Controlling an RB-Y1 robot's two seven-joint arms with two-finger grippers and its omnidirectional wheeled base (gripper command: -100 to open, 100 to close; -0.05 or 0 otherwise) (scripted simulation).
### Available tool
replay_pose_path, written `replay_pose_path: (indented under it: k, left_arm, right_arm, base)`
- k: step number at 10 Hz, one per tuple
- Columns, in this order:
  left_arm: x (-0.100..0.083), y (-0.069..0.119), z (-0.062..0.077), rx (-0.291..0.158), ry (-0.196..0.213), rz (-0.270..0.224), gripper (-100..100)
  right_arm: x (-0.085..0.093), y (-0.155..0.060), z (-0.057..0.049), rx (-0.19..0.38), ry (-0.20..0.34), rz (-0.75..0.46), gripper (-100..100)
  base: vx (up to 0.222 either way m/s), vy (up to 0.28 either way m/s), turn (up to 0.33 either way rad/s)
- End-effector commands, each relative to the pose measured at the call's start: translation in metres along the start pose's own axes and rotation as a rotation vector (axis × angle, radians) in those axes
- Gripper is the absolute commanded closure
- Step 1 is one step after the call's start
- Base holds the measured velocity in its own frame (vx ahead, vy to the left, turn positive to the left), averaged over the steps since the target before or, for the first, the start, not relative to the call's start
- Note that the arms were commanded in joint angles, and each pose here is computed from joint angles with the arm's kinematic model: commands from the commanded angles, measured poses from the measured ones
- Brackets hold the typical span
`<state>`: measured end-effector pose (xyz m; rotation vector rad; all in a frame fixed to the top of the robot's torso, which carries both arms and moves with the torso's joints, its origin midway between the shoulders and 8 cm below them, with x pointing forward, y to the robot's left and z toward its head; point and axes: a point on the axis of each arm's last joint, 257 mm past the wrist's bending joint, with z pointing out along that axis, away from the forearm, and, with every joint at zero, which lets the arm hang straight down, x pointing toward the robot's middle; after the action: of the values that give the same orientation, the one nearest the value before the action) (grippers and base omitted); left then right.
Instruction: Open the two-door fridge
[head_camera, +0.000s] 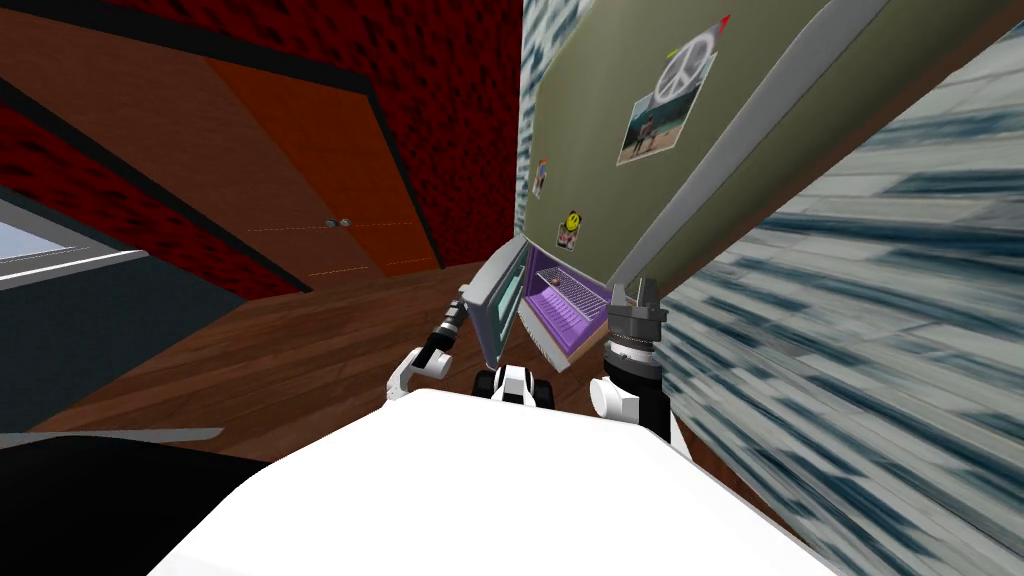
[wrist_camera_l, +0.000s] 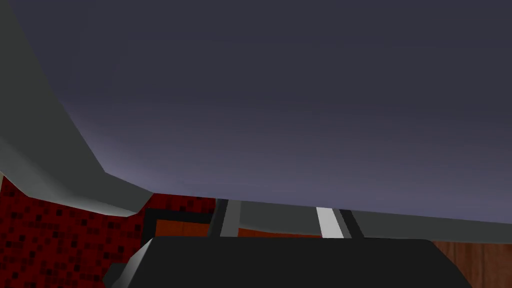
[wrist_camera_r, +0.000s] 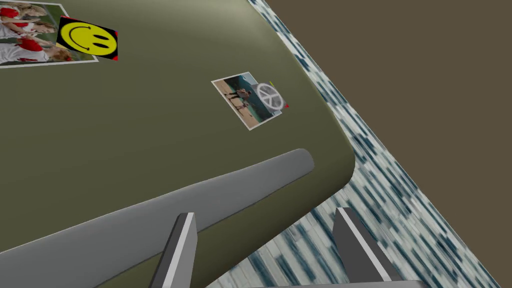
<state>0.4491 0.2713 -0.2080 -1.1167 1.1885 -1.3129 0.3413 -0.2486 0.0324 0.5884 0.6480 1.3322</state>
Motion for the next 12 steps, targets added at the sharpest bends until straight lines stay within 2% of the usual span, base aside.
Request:
replay_pose_path:
  k: [1, 3, 9, 10, 11, 12]
  left_arm:
    - [0.009, -0.002, -0.002, 0.004, 0.030, -0.002, 100]
    - [0.018, -0.003, -0.004, 0.008, 0.059, -0.004, 100]
    - [0.045, -0.006, -0.013, 0.014, 0.149, -0.014, 100]
    - [0.036, -0.010, -0.009, 0.018, 0.131, -0.005, 100]
    - [0.032, -0.012, -0.009, 0.014, 0.144, 0.059, -100]
    - [0.029, -0.012, -0.009, 0.010, 0.151, 0.100, -100]
  right_arm:
    - [0.000, 0.000, 0.000, 0.000, 0.000, 0.000, 0]
    - [0.000, 0.000, 0.000, 0.000, 0.000, 0.000, 0]
    - [0.000, 0.000, 0.000, 0.000, 0.000, 0.000, 0]
    - [0.000, 0.000, 0.000, 0.000, 0.000, 0.000, 0]
    - [0.000, 0.000, 0.000, 0.000, 0.000, 0.000, 0]
    - [0.000, 0.000, 0.000, 0.000, 0.000, 0.000, 0]
  base:
    - [0.057, 0.327, -0.156]
    - [0.092, 0.271, -0.086]
    - [0.076, 0.369, -0.149]
    - [0.044, 0.174, -0.040]
    - [0.023, 0.051, -0.013]
    - [0.010, 0.019, -0.039]
